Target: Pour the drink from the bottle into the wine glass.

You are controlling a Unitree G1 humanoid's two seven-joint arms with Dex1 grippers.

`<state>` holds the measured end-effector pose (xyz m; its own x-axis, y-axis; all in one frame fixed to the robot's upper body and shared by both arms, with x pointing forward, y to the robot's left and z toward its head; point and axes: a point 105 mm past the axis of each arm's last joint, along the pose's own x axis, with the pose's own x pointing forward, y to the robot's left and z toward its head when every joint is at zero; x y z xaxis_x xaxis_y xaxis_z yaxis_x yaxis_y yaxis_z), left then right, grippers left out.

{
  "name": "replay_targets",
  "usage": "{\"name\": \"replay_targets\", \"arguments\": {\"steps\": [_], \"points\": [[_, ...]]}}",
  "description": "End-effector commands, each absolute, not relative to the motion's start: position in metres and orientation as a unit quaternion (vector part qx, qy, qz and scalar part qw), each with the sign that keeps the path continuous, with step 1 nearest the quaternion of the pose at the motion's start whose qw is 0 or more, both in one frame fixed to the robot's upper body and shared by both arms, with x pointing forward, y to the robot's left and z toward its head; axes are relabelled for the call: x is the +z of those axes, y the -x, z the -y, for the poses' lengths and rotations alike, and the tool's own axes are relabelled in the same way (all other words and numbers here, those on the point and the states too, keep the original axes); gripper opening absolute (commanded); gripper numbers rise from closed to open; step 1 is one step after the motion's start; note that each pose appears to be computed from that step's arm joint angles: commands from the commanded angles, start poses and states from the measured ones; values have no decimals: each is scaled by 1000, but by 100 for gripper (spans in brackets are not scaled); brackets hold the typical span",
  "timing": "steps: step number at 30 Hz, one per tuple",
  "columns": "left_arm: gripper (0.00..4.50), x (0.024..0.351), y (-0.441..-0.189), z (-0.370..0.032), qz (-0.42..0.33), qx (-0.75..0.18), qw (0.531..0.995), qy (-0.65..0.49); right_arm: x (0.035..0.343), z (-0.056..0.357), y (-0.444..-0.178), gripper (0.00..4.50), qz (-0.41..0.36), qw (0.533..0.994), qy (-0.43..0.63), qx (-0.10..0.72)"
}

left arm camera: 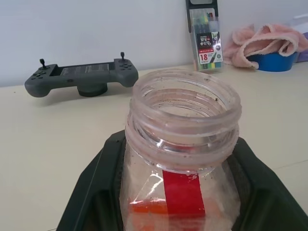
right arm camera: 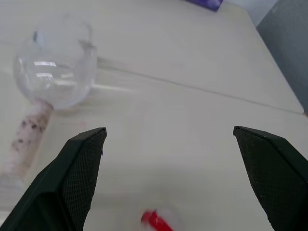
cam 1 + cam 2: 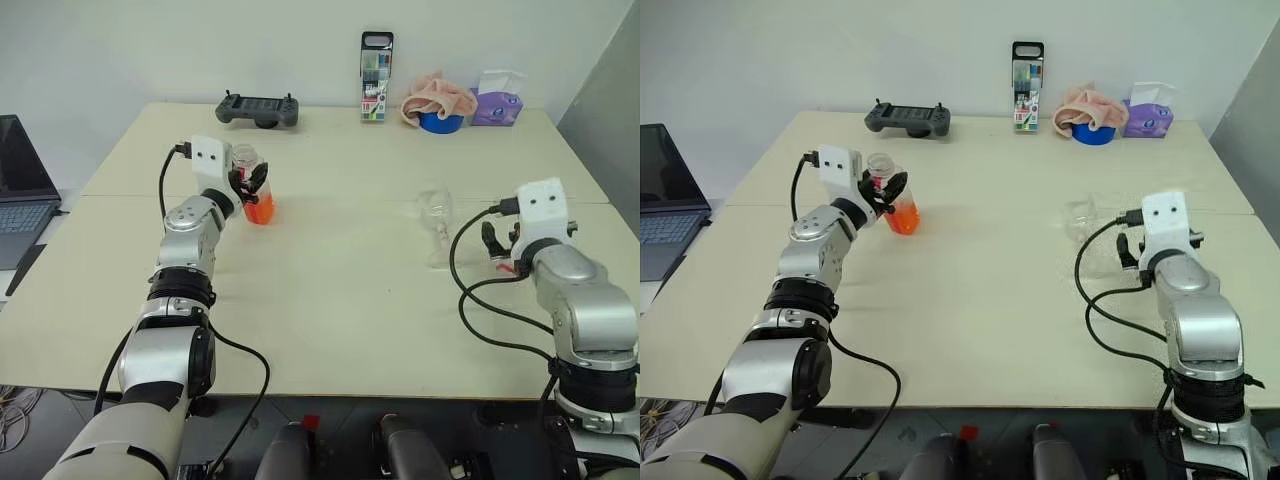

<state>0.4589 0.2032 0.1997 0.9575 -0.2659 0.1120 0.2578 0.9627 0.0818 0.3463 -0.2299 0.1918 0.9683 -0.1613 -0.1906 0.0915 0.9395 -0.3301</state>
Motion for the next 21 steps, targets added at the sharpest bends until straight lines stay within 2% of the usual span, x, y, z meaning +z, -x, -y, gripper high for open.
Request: {"name": "replay_targets", "arguments": {"steps": [1,3,5,8,10,15,21], "points": [[214,222,-460,-222,97,-95,990,-33,225,218,-345,450,-63,982,176,-39],[214,224,-460,-227,103,-81,991,-28,242,194,-346,450,-27,982,186,20],[214,225,-460,-234,109,-65,992,-18,248,149,-341,450,-9,976,172,136],[214,225,-459,-241,115,-52,992,-3,248,87,-322,450,2,943,151,297],[214,221,-459,-239,114,-58,992,1,246,59,-312,450,13,922,148,359],[214,211,-456,-239,109,-65,992,5,248,16,-306,450,35,913,102,393],[214,206,-456,-242,95,-58,994,12,242,10,-306,450,28,914,103,392]]}}
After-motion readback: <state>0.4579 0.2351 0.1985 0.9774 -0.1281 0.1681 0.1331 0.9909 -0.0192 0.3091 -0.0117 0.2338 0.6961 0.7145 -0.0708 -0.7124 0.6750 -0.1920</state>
